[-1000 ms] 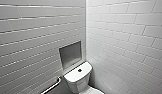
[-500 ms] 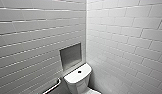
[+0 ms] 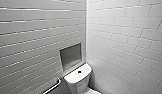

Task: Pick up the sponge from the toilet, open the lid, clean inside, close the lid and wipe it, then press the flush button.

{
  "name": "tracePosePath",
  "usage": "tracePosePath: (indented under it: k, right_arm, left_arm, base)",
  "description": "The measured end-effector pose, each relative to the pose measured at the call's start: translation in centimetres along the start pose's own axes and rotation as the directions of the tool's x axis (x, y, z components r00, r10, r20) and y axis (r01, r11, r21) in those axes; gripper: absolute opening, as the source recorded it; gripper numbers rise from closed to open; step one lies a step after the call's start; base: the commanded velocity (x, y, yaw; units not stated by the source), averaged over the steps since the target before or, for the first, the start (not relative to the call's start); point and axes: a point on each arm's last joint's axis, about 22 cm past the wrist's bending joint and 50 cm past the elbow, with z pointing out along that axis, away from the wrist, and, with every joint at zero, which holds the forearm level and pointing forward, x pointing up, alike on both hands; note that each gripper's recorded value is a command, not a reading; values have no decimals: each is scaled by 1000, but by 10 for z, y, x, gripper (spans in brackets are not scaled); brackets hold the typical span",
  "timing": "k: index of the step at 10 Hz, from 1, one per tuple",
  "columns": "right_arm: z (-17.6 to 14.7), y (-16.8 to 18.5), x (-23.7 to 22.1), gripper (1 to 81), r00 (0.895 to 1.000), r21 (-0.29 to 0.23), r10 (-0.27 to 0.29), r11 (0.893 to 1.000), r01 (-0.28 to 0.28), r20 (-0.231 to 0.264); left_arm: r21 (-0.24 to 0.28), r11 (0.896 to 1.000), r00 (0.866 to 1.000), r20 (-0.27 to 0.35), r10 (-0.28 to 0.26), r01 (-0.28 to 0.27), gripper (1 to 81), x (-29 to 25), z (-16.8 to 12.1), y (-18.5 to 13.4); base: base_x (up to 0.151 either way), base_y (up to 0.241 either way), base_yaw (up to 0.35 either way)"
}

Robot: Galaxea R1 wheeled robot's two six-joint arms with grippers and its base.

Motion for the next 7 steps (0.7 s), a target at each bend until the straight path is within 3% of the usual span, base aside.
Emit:
tracePosePath:
  k: [7]
  right_arm:
    - [0, -1, 0, 10, 1000, 1, -2, 1000, 2, -4]
  left_arm:
    - [-1, 1000, 1000, -7, -1, 1, 811, -1, 0, 0]
  base:
    - [78, 0, 0]
